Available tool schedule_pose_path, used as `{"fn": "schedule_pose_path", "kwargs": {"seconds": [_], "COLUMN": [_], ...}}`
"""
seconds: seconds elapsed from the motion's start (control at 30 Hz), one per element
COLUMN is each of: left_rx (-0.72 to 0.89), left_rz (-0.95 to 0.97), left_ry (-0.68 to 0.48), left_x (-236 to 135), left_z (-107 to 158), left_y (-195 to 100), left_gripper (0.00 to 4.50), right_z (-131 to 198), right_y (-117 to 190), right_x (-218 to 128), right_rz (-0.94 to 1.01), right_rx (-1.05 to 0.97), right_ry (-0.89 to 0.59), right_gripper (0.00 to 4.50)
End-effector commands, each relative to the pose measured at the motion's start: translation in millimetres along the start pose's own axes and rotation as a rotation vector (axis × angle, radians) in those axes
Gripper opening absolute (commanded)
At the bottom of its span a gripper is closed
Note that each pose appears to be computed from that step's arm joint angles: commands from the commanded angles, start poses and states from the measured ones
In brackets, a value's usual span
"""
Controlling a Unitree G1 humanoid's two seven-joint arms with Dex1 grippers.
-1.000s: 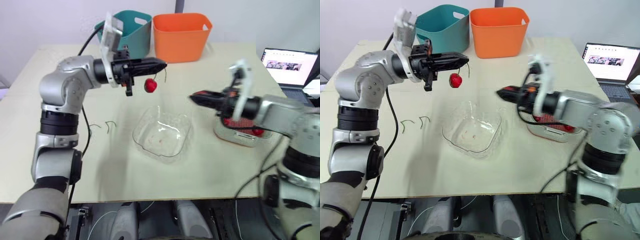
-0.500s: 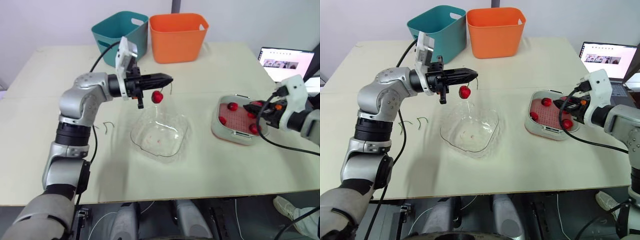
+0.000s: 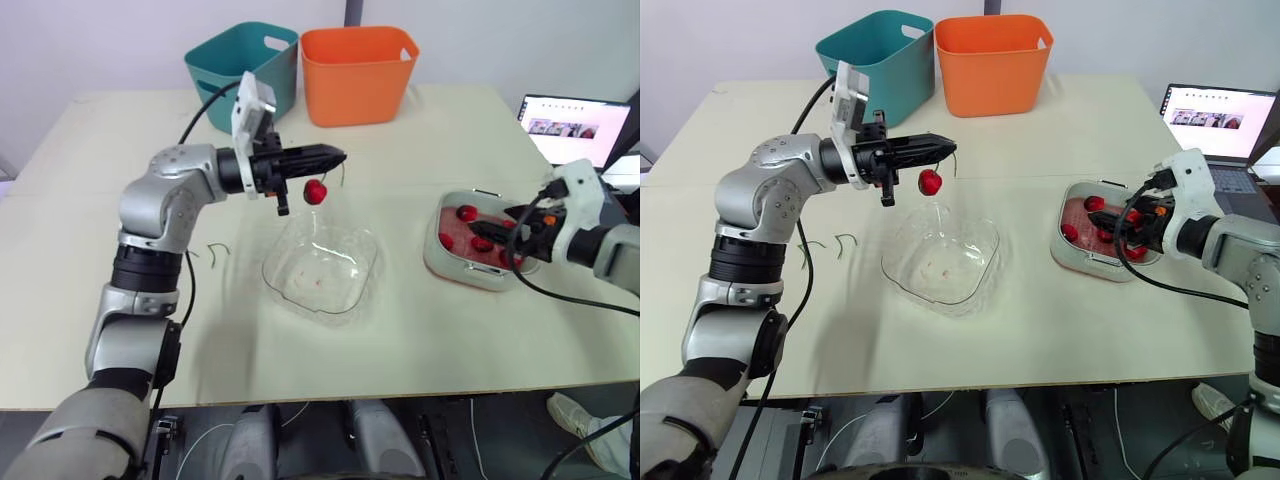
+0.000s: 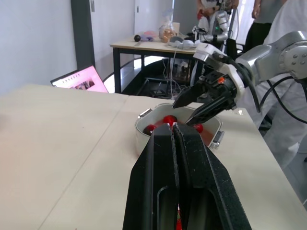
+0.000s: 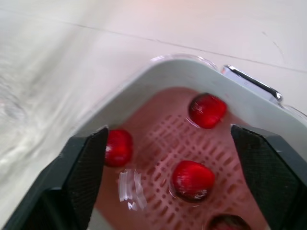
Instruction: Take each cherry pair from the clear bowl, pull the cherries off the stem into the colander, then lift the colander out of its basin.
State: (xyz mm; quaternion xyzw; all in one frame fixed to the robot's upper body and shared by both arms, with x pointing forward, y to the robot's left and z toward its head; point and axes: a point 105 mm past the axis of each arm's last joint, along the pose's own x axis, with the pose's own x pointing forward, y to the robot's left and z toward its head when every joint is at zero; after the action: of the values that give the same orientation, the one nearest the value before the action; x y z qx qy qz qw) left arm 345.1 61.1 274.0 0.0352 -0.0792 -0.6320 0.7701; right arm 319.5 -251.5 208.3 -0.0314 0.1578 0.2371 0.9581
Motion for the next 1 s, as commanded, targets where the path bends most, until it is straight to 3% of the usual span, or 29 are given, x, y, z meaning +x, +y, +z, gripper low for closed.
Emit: {"fn": "schedule_pose_path", "kwargs": {"seconds": [0.03, 0.27, 0.37, 0.57, 1.0], "left_rx": [0.055, 0.035, 0.024, 0.023, 0.019], "left_rz": [-0.002, -0.07, -0.1, -0.101, -0.102], "left_ry": [-0.043, -0.07, -0.071, -0.077, -0.075], "left_x": [-1.7, -0.4, -0.4, 3.3, 4.5], "left_z": [19.2, 34.9, 39.8, 39.8, 36.6], "left_y": [0.2, -9.7, -15.2, -18.5, -20.7], "left_gripper": [0.0, 0.0, 0.0, 0.0, 0.0], "right_z": [43.3, 63.3, 65.8, 71.7, 76.3], "right_y": [50.5, 138.8, 158.8, 180.8, 189.1], "right_x": [2.9, 31.3, 46.7, 61.8, 75.1], "right_rz": [0.224, 0.653, 0.717, 0.785, 0.786], "right_rx": [-0.011, 0.136, 0.16, 0.197, 0.237], "right_ry": [-0.169, -0.246, -0.239, -0.251, -0.272], "right_gripper": [4.27, 4.39, 4.39, 4.39, 4.39]}}
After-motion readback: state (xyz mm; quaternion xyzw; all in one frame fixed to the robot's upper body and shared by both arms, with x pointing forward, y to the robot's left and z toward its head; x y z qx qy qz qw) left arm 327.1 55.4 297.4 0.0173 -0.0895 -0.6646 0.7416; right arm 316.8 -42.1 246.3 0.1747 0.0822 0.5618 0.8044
